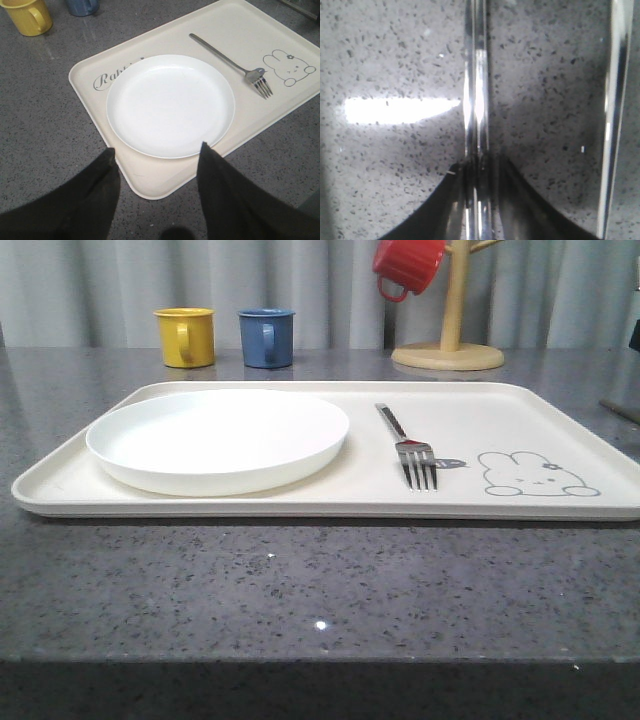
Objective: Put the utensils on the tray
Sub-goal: 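Grasp the steel chopsticks with the right gripper and lift them, then lay the chopsticks on the tray beside the fork and release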
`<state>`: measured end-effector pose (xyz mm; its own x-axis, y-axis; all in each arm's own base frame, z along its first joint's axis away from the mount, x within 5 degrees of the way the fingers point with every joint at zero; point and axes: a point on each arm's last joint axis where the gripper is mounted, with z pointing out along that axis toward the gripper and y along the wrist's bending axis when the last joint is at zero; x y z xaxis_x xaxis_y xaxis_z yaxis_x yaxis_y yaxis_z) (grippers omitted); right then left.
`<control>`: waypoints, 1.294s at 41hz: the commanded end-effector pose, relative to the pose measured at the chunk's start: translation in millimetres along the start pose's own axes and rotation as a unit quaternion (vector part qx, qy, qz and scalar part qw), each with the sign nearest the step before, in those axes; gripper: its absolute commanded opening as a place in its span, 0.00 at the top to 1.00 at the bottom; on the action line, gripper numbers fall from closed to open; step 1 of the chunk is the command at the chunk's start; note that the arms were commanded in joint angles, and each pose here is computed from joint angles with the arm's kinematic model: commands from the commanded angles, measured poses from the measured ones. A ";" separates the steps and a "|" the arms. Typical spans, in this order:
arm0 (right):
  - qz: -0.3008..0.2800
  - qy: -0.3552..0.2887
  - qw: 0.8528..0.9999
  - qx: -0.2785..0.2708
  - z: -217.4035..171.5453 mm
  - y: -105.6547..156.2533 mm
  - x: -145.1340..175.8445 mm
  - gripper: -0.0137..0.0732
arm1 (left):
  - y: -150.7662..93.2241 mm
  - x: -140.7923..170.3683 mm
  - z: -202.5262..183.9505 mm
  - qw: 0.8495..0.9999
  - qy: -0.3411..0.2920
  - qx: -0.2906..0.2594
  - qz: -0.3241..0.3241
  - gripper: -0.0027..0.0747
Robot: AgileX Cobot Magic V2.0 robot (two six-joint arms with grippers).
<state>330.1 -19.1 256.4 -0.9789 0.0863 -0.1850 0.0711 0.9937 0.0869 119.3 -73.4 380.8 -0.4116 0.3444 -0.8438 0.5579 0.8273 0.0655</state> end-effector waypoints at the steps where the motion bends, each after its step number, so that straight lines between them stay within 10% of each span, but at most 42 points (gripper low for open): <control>1: -0.004 -0.015 1.000 -0.004 -12.2 0.0 -0.9 0.75 | -0.7 -13.1 -5.0 0.999 -0.049 0.004 -0.008 0.52; 15: -0.006 -0.013 0.999 -0.030 -33.2 11.8 10.6 0.82 | -0.7 -13.1 -5.0 0.999 -0.049 0.004 -0.008 0.52; 35: -0.055 -0.055 0.982 -0.173 -42.8 103.5 18.1 0.81 | -0.7 -13.1 -5.0 0.999 -0.049 0.004 -0.008 0.52; 53: -0.022 -0.023 0.981 -0.194 -12.8 110.9 7.4 0.81 | -0.7 -13.1 -5.0 0.999 -0.049 0.004 -0.008 0.52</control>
<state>330.2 89.0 256.3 -0.9839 0.0356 -0.1754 -0.0398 0.9120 0.4082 119.3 -73.4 380.8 -0.4116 0.3444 -0.8438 0.5579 0.8273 0.0655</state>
